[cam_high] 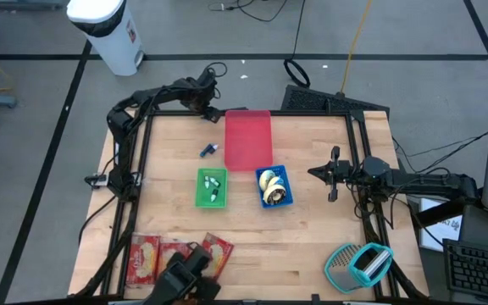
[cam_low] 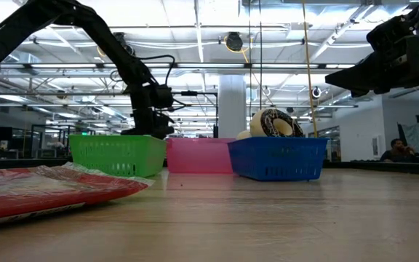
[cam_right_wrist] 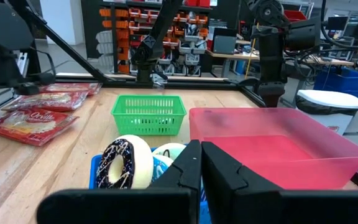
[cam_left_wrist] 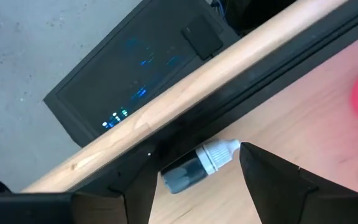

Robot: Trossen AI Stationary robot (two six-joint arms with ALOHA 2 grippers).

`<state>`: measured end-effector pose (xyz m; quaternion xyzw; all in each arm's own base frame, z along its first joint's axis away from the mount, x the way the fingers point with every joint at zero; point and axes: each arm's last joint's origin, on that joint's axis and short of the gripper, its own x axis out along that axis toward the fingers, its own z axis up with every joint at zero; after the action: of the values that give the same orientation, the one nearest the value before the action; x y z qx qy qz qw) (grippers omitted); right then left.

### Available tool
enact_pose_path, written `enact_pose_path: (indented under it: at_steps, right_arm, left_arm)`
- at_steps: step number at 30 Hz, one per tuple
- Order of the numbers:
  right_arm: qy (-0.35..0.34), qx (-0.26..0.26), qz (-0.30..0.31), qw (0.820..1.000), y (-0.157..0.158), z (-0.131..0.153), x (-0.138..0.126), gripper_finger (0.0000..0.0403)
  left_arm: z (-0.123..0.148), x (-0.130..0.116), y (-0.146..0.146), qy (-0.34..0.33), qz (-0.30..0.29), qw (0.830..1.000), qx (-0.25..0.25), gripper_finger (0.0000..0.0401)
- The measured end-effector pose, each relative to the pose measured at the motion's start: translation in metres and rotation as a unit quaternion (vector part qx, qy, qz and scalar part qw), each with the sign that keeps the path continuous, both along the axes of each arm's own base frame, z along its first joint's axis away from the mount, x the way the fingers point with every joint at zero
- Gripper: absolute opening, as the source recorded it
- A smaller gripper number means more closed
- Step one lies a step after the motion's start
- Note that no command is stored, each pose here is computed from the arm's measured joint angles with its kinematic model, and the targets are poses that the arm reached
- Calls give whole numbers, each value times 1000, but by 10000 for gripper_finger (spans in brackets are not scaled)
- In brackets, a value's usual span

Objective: Pick & Place Food Item
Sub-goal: Put the black food coloring bottle into the green bin

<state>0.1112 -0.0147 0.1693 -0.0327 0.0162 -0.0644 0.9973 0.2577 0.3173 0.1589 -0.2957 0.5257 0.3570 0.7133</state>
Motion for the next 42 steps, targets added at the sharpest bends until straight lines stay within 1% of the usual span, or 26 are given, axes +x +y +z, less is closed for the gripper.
enact_pose_path:
  at_steps: [2,9,11,14,15,17,20,26,34,42]
  right_arm:
    - [0,0,0,1000,0,0,0,4]
    - [0,0,0,1000,0,0,0,4]
    - [0,0,0,1000,0,0,0,4]
    - [0,0,0,1000,0,0,0,4]
    - [0,0,0,1000,0,0,0,4]
    - [0,0,0,1000,0,0,0,4]
    - [0,0,0,1000,0,0,0,4]
    - [0,0,0,1000,0,0,0,4]
    - [0,0,0,1000,0,0,0,4]
    - [0,0,0,1000,0,0,0,4]
  left_arm:
    - [0,0,-2,1,-6,1000,-11,225]
    - [0,3,-6,12,-19,1000,-11,225]
    - [-1,4,-7,26,-35,999,0,225]
    - [1,5,-11,63,-74,995,21,225]
    - [2,5,-14,70,-84,994,20,225]
    - [7,6,-19,74,-100,992,17,225]
    - [16,10,-24,56,-117,991,23,225]
    - [12,14,-23,64,-141,987,38,225]
    - [1,12,-14,65,-144,987,39,225]
    - [1,2,-5,63,-131,989,38,225]
